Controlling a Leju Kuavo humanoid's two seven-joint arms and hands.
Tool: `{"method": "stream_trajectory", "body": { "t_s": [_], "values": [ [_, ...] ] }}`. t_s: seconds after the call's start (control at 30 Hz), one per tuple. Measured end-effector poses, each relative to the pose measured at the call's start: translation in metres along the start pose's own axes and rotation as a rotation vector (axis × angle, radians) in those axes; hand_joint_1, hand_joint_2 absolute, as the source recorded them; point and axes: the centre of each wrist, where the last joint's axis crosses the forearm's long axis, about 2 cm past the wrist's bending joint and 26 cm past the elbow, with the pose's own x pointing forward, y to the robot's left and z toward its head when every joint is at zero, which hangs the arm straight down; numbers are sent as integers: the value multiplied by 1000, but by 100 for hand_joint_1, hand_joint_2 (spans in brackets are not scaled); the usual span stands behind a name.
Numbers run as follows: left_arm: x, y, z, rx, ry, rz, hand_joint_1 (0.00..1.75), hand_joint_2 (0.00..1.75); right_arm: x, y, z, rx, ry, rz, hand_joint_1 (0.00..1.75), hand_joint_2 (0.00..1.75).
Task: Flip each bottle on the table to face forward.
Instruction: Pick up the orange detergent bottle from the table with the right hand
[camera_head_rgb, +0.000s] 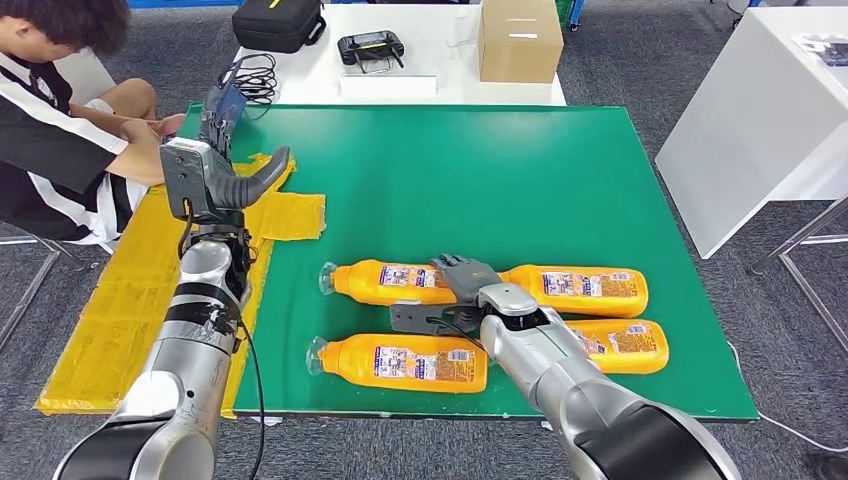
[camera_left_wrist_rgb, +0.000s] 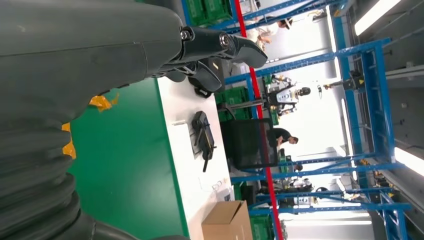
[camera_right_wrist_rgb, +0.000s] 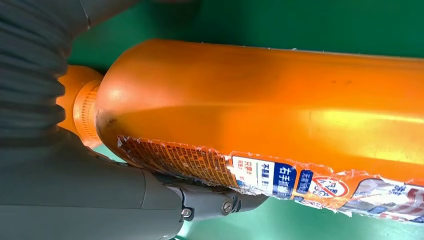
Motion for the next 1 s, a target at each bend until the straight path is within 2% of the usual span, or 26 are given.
{"method": "stream_trajectory", "body": {
  "t_s": [0.07, 0.1, 0.17, 0.37, 0.53, 0.67, 1.0],
  "values": [
    [0, -1, 1, -3, -1, 0, 0, 175, -1, 0, 0, 2, 6, 8, 125, 175],
    [0, -2, 1, -5, -1, 0, 0, 175, -1, 0, 0, 2, 9, 12, 145, 175],
    [0, -3, 3, -9, -3, 0, 0, 175, -1, 1, 0, 2, 15, 17, 156, 175],
    [2, -4, 7, -18, -21, 1, 0, 175, -4, 3, 0, 4, 23, 26, 159, 175],
    [3, -3, 8, -17, -26, 2, 0, 175, -5, 4, 1, 3, 26, 26, 173, 175],
    [4, -4, 8, -16, -32, 4, 0, 175, -6, 3, 1, -21, 27, 26, 174, 175],
    [4, -4, 18, -32, -26, 11, 0, 175, -8, 4, 2, -229, 8, -59, 175, 175]
  ]
}}
